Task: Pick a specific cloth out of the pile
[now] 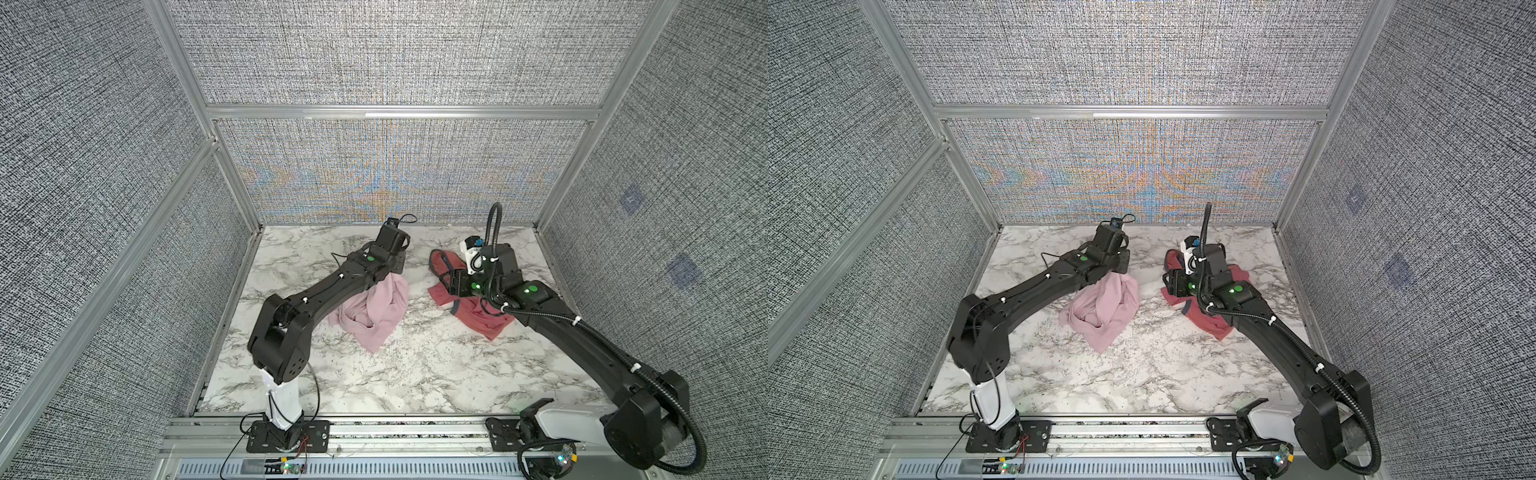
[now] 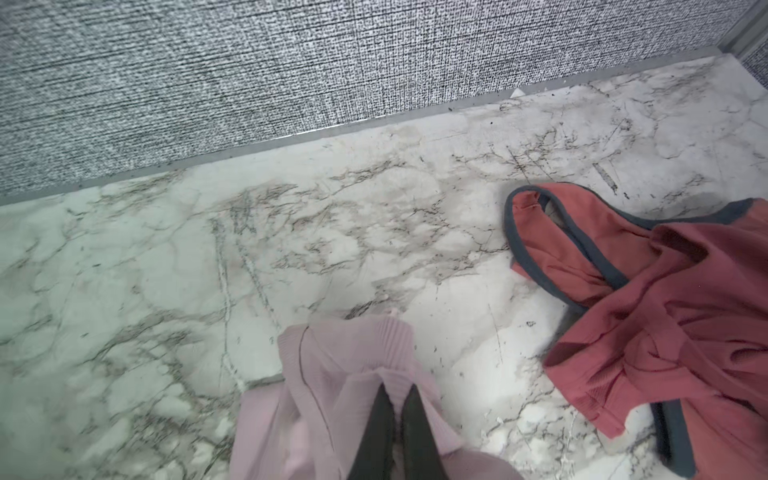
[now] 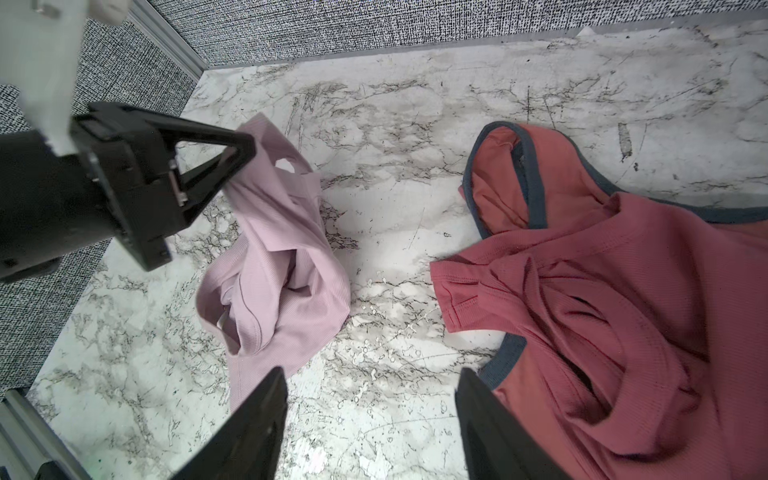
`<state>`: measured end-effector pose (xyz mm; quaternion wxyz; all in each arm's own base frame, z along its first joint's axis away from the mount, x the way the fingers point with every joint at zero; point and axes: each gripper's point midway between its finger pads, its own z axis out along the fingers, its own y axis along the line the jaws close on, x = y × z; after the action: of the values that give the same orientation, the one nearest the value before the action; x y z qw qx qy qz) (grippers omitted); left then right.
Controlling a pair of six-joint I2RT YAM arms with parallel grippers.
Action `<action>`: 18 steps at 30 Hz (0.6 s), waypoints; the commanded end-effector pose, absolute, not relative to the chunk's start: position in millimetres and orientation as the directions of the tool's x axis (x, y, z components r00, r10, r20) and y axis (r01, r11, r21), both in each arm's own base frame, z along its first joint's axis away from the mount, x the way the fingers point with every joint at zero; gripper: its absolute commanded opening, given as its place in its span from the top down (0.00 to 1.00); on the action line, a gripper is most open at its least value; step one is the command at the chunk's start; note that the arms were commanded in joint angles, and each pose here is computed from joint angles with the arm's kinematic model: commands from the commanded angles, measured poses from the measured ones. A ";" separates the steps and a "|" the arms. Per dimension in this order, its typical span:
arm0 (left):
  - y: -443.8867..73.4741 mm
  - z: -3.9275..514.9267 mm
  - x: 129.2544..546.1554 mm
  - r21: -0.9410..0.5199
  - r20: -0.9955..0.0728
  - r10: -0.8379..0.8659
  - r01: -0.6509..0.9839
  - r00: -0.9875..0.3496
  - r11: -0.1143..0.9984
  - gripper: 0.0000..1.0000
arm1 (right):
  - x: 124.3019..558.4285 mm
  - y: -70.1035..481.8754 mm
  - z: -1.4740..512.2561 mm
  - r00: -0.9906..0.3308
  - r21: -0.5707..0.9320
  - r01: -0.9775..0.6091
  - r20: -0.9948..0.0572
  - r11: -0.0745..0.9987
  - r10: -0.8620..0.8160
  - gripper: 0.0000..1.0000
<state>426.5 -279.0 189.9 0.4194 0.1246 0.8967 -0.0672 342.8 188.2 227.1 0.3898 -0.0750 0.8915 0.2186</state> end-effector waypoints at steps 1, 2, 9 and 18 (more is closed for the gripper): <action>-260.7 202.2 413.4 -0.072 -0.791 0.083 0.226 -0.606 0.971 1.00 | 346.5 194.0 237.6 -0.670 0.355 -0.320 -0.741 0.878 0.056 0.34; -252.8 203.7 405.6 -0.080 -0.791 0.068 0.212 -0.608 0.974 1.00 | 346.9 194.5 238.2 -0.670 0.357 -0.320 -0.741 0.877 0.057 0.34; -203.7 189.6 348.2 -0.123 -0.755 -0.007 0.132 -0.656 0.984 1.00 | 348.3 196.8 235.4 -0.675 0.375 -0.316 -0.735 0.872 0.072 0.34; -168.7 147.7 292.6 -0.162 -0.683 -0.044 0.092 -0.729 0.983 1.00 | 350.7 202.9 230.5 -0.686 0.405 -0.315 -0.722 0.858 0.089 0.34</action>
<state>303.7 -173.2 157.6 0.3867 0.0257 0.9180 -0.0847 348.4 198.5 227.3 0.3859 -0.0707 0.8870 0.2436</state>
